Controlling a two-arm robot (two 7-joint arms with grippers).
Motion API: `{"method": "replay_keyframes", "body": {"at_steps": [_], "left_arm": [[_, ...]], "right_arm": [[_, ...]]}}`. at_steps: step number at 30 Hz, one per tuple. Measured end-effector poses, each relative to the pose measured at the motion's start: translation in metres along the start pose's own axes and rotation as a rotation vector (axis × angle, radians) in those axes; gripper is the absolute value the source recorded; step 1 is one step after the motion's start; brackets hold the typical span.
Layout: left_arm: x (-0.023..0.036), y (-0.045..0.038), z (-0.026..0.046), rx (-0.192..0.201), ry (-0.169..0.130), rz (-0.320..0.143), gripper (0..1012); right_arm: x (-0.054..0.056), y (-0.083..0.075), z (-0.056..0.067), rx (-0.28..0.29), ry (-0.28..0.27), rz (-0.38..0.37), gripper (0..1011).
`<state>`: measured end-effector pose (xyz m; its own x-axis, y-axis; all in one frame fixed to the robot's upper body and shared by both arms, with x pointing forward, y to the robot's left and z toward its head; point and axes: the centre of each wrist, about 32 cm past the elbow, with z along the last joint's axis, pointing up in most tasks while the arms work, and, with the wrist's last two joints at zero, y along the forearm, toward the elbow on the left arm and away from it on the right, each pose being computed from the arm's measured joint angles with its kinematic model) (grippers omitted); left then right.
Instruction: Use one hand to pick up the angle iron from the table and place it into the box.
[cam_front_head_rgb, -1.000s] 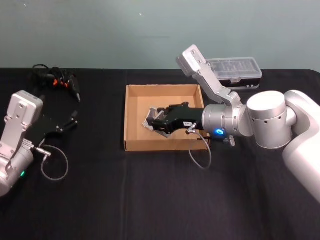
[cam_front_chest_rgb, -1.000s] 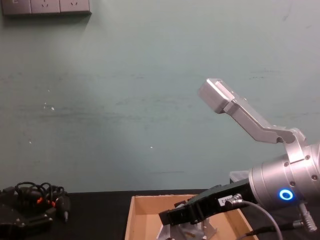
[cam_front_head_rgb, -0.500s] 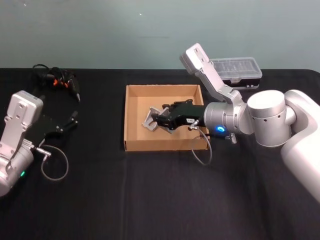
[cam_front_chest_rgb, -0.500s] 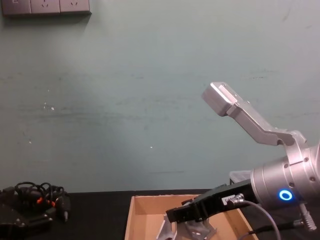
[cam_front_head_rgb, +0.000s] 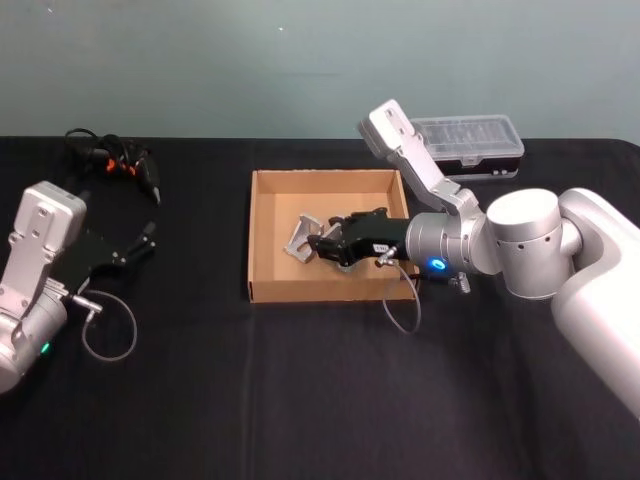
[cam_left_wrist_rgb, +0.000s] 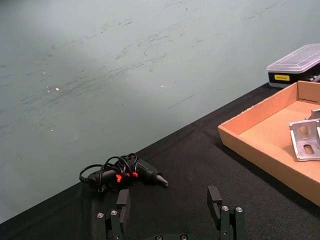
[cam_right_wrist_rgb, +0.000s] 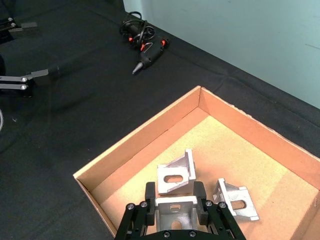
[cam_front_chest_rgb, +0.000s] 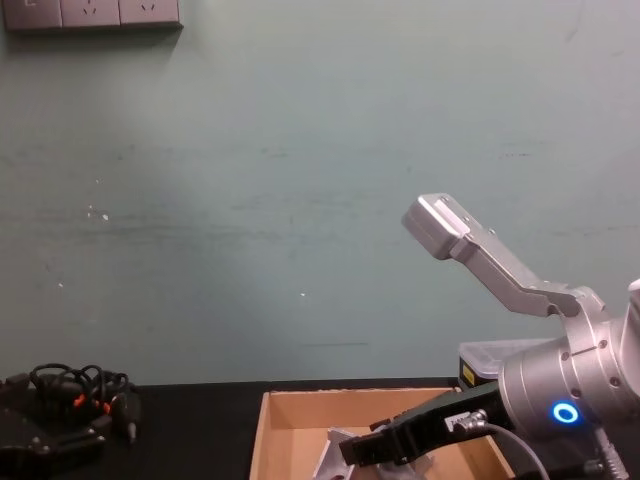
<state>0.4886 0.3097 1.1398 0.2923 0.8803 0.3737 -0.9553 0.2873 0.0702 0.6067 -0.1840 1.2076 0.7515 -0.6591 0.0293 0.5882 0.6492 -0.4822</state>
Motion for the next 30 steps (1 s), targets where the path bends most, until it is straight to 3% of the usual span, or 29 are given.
{"method": "replay_keyframes", "body": {"at_steps": [11,18,30], "left_arm": [[0.0000,0.0000,0.0000,0.000,0.000,0.000,1011],[0.0000,0.0000,0.0000,0.000,0.000,0.000,1011],[0.0000,0.0000,0.0000,0.000,0.000,0.000,1011]], "right_arm": [[0.0007,0.0005,0.0000,0.003,-0.001,0.001,483],[0.0003,0.0004,0.0004,0.002,-0.001,0.002,718],[0.0000,0.0003,0.0001,0.001,-0.001,0.003,1003]]}}
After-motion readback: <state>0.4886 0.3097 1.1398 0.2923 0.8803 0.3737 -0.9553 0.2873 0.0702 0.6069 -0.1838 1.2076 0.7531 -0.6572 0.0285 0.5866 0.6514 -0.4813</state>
